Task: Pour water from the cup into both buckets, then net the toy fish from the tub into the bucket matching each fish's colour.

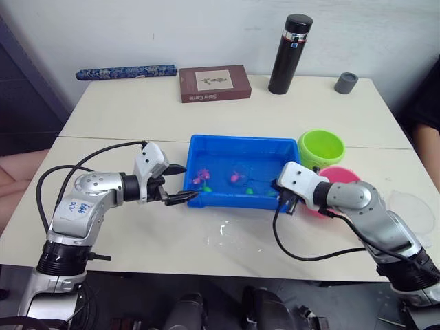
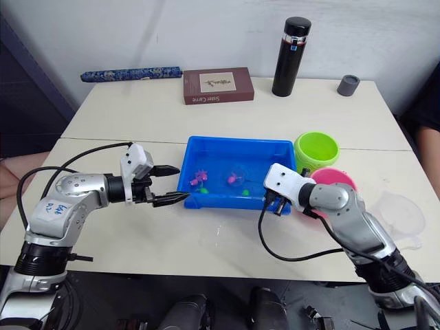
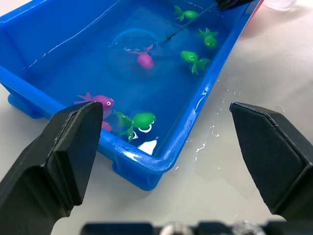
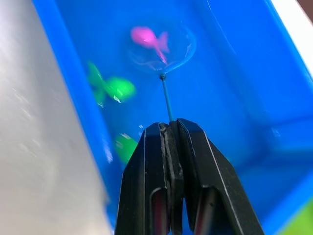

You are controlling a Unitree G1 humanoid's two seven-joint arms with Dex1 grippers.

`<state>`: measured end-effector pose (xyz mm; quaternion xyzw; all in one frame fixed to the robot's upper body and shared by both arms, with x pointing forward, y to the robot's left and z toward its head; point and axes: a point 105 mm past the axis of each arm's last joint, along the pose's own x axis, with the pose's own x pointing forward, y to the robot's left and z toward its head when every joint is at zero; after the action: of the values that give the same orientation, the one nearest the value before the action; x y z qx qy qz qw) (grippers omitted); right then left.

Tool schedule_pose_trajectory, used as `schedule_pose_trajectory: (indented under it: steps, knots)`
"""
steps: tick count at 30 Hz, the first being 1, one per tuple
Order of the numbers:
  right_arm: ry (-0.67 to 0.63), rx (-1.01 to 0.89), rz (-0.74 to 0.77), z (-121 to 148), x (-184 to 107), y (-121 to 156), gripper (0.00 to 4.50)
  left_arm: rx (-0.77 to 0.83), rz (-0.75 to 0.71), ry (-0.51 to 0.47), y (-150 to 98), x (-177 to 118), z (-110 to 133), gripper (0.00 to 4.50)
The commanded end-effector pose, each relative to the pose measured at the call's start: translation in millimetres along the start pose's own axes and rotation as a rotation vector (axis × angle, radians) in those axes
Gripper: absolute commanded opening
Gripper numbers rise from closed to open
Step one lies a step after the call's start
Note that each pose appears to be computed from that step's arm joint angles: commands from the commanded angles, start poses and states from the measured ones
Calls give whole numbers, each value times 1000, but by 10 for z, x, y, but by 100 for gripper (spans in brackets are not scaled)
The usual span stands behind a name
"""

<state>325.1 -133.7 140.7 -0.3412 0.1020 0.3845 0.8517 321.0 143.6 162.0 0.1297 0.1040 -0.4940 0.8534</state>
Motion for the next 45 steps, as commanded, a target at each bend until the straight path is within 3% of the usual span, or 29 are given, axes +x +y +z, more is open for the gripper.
schedule_pose_trajectory:
  steps: [1, 10, 23, 29, 32, 35, 37, 41, 45]
  knots:
    - [-72, 124, -11, 130, -100, -20, 0, 51, -5, -48, -14, -14, 169, 448]
    - [-149, 385, 6, 295, -418, -7, 0, 45, -102, -119, -102, 184, 301, 448]
    - [-67, 496, -395, -22, -1547, -3, 0, 85, -472, -271, -402, 705, 820, 448]
    - [2, 425, -626, -120, -2091, -44, 0, 119, -579, -278, -518, 900, 865, 448]
    - [148, 294, -654, -218, -2193, -18, 0, 145, -610, -265, -561, 953, 824, 448]
    - [391, -64, -623, -292, -2183, 3, 0, 151, -625, -273, -587, 985, 840, 448]
    - [471, -309, -564, -291, -2105, 18, 0, 153, -623, -277, -582, 994, 848, 448]
    - [509, -624, -533, -259, -2044, -47, 0, 153, -606, -283, -553, 988, 856, 448]
    - [519, -771, -487, -267, -2017, -83, 0, 151, -589, -283, -525, 969, 853, 448]
